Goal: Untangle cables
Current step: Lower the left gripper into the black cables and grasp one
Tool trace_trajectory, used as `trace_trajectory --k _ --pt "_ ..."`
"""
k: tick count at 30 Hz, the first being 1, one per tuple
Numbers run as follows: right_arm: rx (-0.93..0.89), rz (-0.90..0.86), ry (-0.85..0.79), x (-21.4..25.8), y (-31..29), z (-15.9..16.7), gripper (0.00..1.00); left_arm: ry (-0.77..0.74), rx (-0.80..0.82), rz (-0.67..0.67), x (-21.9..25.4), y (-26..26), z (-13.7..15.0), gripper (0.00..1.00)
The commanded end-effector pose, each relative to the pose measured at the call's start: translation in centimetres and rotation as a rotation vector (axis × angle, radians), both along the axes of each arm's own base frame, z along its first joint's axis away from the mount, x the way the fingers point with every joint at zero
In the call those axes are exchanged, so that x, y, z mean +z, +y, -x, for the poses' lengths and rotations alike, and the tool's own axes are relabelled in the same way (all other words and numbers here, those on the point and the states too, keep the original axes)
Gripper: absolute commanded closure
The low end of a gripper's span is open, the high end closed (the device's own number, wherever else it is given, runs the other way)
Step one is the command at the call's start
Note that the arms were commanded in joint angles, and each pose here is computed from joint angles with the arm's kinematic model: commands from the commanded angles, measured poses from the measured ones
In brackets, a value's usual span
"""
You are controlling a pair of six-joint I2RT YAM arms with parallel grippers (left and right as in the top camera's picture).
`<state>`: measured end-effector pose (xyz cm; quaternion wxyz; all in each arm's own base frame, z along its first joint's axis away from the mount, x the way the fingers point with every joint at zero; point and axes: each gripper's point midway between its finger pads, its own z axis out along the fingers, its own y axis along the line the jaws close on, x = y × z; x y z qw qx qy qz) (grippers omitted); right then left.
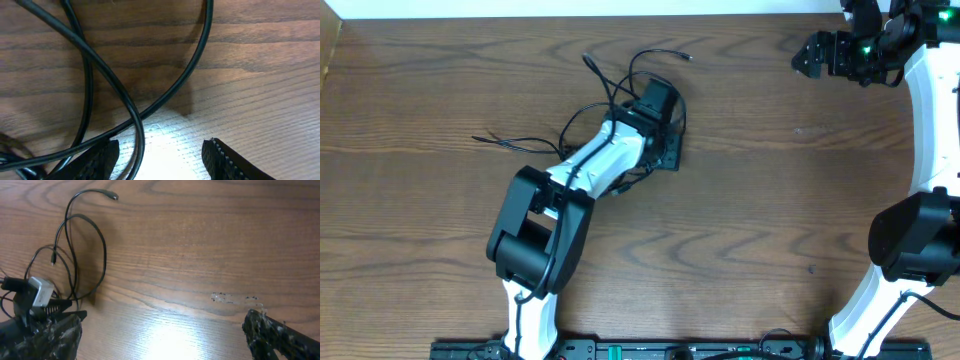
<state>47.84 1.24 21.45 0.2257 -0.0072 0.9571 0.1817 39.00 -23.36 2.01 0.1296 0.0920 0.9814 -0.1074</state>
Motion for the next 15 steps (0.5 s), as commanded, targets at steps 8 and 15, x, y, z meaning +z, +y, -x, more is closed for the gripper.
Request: trace_trajectory --k 8,15 --pt "0.03 0.001 0.016 -0.7 0.8 0.2 0.01 -0.01 0.042 -0.099 -1.8 0.0 0.4 0.41" --pt "0.03 0.001 0.023 -0.8 0.8 0.3 0.01 0.032 0.071 -0.1 -3.2 -0.3 1.1 0.43"
